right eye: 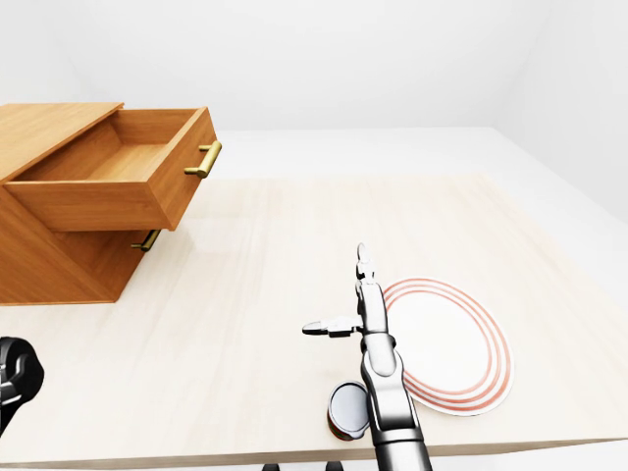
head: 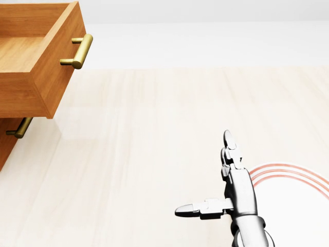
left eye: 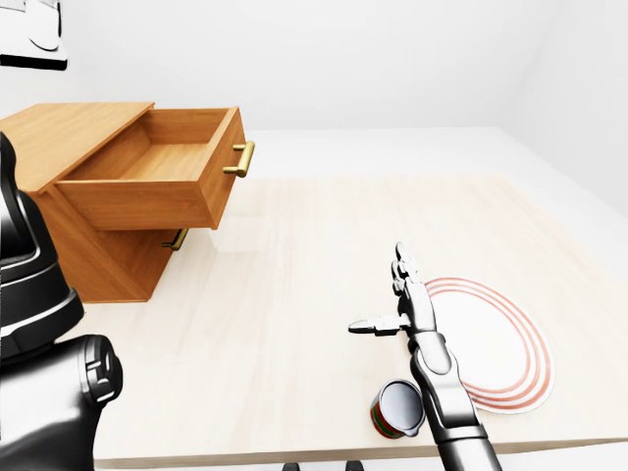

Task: Put the bowl on top of the cabinet.

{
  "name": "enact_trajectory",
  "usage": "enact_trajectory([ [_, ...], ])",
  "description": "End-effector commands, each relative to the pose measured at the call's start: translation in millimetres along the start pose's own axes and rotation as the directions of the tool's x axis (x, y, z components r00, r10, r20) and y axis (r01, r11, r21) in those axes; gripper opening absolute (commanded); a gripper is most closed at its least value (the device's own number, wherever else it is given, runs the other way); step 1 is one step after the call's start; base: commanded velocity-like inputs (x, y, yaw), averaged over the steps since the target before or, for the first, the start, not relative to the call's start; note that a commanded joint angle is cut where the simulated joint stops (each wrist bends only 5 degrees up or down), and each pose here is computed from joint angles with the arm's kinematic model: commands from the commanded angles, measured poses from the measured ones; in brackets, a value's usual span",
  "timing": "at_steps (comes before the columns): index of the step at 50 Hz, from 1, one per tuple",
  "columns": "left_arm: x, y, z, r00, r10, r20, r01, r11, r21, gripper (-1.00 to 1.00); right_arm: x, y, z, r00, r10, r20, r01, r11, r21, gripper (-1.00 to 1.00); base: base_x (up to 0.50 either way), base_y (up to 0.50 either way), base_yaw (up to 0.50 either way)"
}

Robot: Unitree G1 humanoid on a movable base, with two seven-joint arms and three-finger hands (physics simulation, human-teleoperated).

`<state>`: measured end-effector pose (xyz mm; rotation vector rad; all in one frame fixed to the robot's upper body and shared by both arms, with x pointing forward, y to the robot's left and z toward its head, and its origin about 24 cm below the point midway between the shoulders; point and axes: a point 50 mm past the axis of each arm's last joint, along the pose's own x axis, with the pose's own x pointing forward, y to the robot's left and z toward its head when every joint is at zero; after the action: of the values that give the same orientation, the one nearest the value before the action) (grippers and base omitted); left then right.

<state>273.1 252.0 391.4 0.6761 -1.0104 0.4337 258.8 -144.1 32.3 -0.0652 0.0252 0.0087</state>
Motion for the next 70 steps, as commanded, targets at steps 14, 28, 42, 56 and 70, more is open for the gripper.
enact_trajectory([
  [14,0.9,28.1,-93.1,0.938,0.147,-0.315,-0.065,0.965,0.255,-0.92,-0.4,-0.9,-0.2,1.0,-0.004,0.0,0.004,1.0,0.001,1.0,0.0,0.0,0.0],
  [28,-17.9,60.3,-135.1,0.837,0.287,-0.466,-0.049,0.887,0.458,-0.92,0.2,-1.0,-1.8,1.0,-0.005,-0.002,0.005,1.0,-0.001,1.0,0.0,0.0,0.0],
  [42,-40.9,86.9,-154.2,0.784,0.416,-0.462,0.008,0.736,0.677,-0.92,0.0,-2.1,-2.0,1.0,-0.008,-0.002,0.008,1.0,0.0,1.0,0.0,0.0,0.0],
  [56,-58.9,88.4,-165.8,0.789,0.399,-0.468,0.131,0.634,0.762,-0.92,0.5,-1.8,-2.2,1.0,-0.009,-0.003,0.009,1.0,-0.002,1.0,0.0,0.0,0.0],
  [70,-66.3,66.2,-173.6,0.815,0.296,-0.498,0.267,0.571,0.776,-0.92,0.8,-2.8,-2.0,1.0,-0.01,-0.001,0.01,1.0,0.0,1.0,0.0,0.0,0.0],
])
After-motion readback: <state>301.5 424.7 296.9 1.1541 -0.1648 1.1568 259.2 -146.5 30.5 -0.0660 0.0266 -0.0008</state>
